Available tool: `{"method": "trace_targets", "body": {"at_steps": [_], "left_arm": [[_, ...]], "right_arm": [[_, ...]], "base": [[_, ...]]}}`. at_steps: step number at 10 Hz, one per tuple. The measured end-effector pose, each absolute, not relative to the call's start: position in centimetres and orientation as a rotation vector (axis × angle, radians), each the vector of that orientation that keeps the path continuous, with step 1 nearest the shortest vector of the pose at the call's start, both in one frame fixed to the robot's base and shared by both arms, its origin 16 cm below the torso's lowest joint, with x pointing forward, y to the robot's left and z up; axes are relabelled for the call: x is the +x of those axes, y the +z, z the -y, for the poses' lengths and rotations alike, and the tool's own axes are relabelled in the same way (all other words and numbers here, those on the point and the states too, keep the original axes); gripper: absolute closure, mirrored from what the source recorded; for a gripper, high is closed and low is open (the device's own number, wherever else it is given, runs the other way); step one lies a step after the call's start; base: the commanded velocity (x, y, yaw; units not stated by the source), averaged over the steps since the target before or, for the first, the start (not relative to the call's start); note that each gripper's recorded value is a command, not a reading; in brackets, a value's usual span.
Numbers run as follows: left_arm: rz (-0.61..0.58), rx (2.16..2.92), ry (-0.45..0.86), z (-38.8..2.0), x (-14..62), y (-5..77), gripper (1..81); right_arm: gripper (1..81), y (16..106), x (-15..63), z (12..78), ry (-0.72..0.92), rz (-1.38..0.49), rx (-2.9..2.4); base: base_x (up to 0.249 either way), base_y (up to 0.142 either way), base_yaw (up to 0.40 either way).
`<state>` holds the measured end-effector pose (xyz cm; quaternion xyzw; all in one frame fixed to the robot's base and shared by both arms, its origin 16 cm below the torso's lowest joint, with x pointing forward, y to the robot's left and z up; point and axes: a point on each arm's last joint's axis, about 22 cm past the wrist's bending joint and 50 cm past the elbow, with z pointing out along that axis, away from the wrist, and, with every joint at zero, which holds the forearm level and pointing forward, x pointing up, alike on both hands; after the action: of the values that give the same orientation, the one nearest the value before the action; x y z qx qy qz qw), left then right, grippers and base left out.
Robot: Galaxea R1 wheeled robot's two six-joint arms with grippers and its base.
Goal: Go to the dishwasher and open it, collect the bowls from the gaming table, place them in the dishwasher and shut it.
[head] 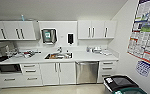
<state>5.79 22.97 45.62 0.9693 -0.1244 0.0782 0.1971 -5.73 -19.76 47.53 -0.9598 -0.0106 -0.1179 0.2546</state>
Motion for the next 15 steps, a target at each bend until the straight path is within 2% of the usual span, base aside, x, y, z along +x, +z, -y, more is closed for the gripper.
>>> {"method": "trace_targets", "body": {"at_steps": [2,15], "left_arm": [[0.346,2.694,0.209,-21.58,5.22,45.68,1.0],[0.346,2.692,0.211,-21.44,5.23,45.69,1.0]], "right_arm": [[1.0,47.32,-6.41,21.14,-0.305,0.031,-2.629],[1.0,47.27,-5.96,21.02,-0.316,0.032,-2.628]], "base": [[0.129,0.0,0.0],[0.137,0.0,0.0]]}}
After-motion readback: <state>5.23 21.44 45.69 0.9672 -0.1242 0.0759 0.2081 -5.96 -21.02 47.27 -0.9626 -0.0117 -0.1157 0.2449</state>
